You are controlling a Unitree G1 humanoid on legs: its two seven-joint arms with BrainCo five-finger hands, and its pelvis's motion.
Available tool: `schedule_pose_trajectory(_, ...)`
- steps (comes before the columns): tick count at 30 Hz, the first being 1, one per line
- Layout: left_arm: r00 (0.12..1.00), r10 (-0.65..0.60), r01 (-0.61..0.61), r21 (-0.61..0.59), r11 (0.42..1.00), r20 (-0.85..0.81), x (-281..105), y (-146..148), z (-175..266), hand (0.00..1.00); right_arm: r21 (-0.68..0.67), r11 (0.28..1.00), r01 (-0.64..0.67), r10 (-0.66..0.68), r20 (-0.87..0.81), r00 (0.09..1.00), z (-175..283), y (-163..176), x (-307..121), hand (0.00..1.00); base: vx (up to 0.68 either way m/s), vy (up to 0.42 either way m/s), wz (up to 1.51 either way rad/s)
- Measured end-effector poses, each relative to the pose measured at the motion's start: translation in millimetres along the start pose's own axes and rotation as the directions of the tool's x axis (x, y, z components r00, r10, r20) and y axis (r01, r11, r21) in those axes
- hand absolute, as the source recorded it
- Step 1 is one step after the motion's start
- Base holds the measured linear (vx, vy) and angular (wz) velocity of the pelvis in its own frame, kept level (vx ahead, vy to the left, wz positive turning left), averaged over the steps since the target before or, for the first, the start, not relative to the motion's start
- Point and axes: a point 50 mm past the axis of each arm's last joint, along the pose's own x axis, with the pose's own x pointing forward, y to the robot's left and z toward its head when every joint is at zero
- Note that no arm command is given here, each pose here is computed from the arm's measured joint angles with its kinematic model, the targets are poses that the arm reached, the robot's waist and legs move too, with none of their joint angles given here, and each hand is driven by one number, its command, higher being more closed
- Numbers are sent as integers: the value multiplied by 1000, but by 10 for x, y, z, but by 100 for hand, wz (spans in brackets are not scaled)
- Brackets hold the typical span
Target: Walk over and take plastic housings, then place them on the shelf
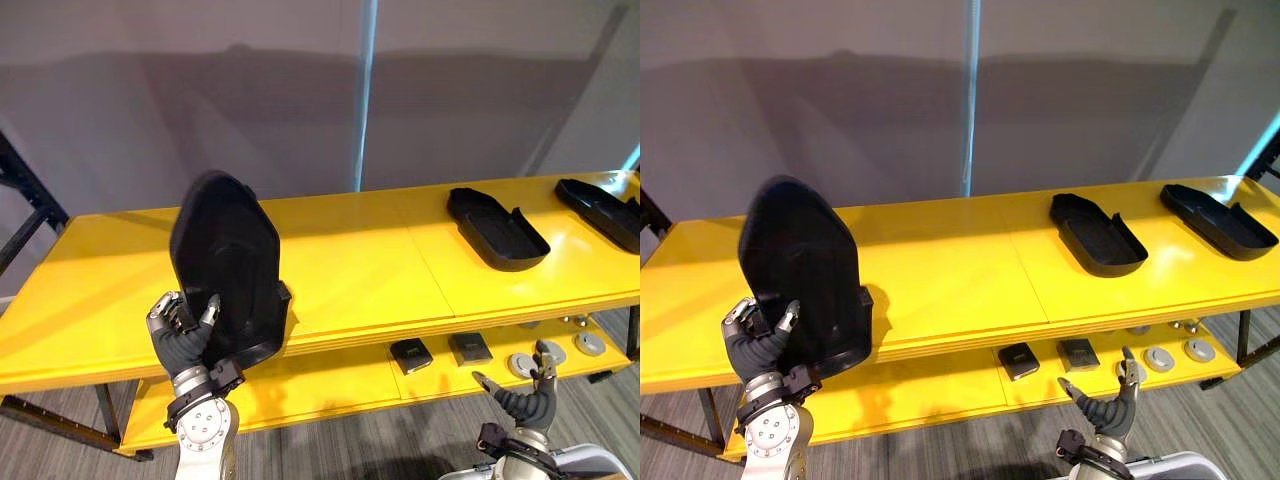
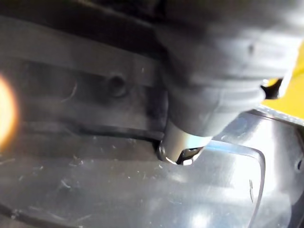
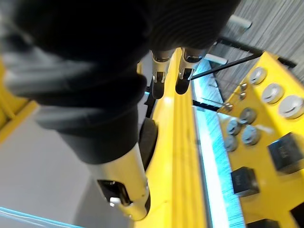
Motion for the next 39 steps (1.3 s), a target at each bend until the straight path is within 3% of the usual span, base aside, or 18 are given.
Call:
schedule_pose_trajectory(1,1000,-9,7,-75,997,-25,37,-44,-14,100,-15,1000,-19,19,25,999,37,-28,26,0,68,268,-40)
schedule_pose_trajectory(7,989,-56,22,-237,971,-135,181,-118,-135,100,23,997,-70,69,34,997,99,6,-77,0,35,209,-45)
schedule_pose_trajectory(10,974,-110,33,-356,934,-199,302,-312,-195,100,27,990,-140,140,12,990,71,99,-155,0,29,84,-33)
schedule_pose_trajectory(14,938,-212,84,-413,907,-274,417,-660,-299,100,9,969,-248,248,-5,969,45,207,-239,0,17,22,-13)
schedule_pose_trajectory(19,900,-300,182,-352,918,-316,764,-1025,-308,100,-1,925,-380,380,-39,924,-35,382,-340,0,-2,2,-9)
schedule_pose_trajectory(22,900,-291,199,-289,937,-326,1012,-1134,-252,100,-8,899,-439,438,-55,897,-62,461,-397,0,0,0,0)
schedule_pose_trajectory(30,908,-158,175,9,985,-389,1484,-1075,-191,100,15,855,-518,518,-17,855,13,680,-468,0,-44,10,2)
schedule_pose_trajectory(35,925,-126,164,79,983,-360,1601,-1104,-58,100,19,840,-542,542,-34,840,-25,726,-506,0,-14,17,0)
schedule_pose_trajectory(36,932,-110,153,97,983,-346,1622,-1089,-32,0,22,838,-545,545,-36,838,-28,731,-518,0,0,0,0)
schedule_pose_trajectory(39,941,-85,132,124,983,-328,1655,-1086,19,0,23,836,-548,548,-35,836,-25,738,-522,0,9,22,1)
